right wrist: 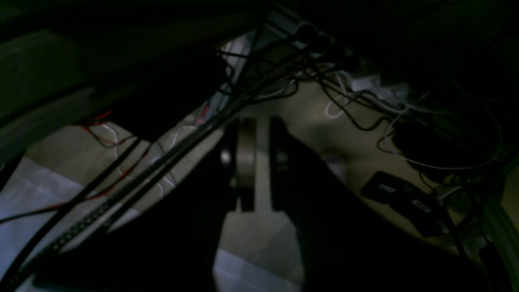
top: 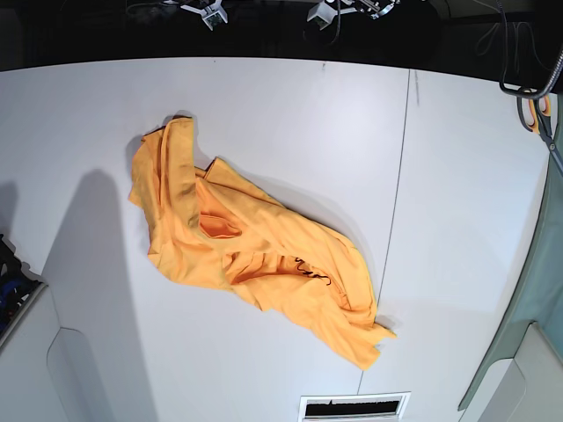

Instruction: Layout the t-shirt on the table in an organized manner, then fold the t-shirt properly

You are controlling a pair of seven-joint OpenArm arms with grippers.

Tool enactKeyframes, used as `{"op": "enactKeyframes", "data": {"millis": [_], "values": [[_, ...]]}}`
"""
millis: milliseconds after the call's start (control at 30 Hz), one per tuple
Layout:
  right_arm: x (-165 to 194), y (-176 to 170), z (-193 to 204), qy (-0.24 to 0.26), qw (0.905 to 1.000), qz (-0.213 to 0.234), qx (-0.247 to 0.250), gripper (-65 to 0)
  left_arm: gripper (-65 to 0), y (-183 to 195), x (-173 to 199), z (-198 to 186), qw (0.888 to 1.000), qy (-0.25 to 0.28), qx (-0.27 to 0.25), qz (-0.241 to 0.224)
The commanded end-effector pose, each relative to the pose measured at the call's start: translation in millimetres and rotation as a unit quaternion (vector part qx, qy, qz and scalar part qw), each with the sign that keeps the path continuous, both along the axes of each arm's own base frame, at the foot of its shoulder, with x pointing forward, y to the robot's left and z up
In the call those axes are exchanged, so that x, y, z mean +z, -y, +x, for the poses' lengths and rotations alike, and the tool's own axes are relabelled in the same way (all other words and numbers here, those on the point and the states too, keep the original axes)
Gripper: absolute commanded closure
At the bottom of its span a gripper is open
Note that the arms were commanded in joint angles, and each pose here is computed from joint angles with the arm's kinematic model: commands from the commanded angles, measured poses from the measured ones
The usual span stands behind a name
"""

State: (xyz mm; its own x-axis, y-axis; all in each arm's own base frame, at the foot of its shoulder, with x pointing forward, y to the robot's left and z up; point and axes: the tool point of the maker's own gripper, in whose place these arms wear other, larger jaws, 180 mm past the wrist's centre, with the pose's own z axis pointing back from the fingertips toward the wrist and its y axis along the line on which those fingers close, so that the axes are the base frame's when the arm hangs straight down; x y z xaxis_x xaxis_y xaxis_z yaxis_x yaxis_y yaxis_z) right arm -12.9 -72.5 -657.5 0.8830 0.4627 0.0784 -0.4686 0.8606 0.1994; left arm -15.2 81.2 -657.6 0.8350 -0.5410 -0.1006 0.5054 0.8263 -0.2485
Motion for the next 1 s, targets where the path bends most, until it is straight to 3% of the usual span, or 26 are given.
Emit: {"op": "enactKeyframes", "data": {"millis": [0, 267, 733, 967], "values": [[1, -2, 0, 0.003, 1.0000, 0.007, -0.002, -5.1, -9.3, 5, 1, 1, 1.000, -0.001, 0.000, -0.009], [1, -2, 0, 0.003, 1.0000, 0.007, -0.002, -5.1, -9.3, 24, 8, -8, 0.997, -0.025, -0.006, -0.067], [1, -2, 1, 0.005, 1.0000, 0.008, -0.002, -5.1, -9.2, 30, 9, -24, 0.997, -0.029, -0.005, -0.076], [1, -2, 1, 0.005, 1.0000, 0.008, -0.002, -5.1, -9.2, 22, 4, -17, 0.999, -0.003, 0.000, -0.037]]}}
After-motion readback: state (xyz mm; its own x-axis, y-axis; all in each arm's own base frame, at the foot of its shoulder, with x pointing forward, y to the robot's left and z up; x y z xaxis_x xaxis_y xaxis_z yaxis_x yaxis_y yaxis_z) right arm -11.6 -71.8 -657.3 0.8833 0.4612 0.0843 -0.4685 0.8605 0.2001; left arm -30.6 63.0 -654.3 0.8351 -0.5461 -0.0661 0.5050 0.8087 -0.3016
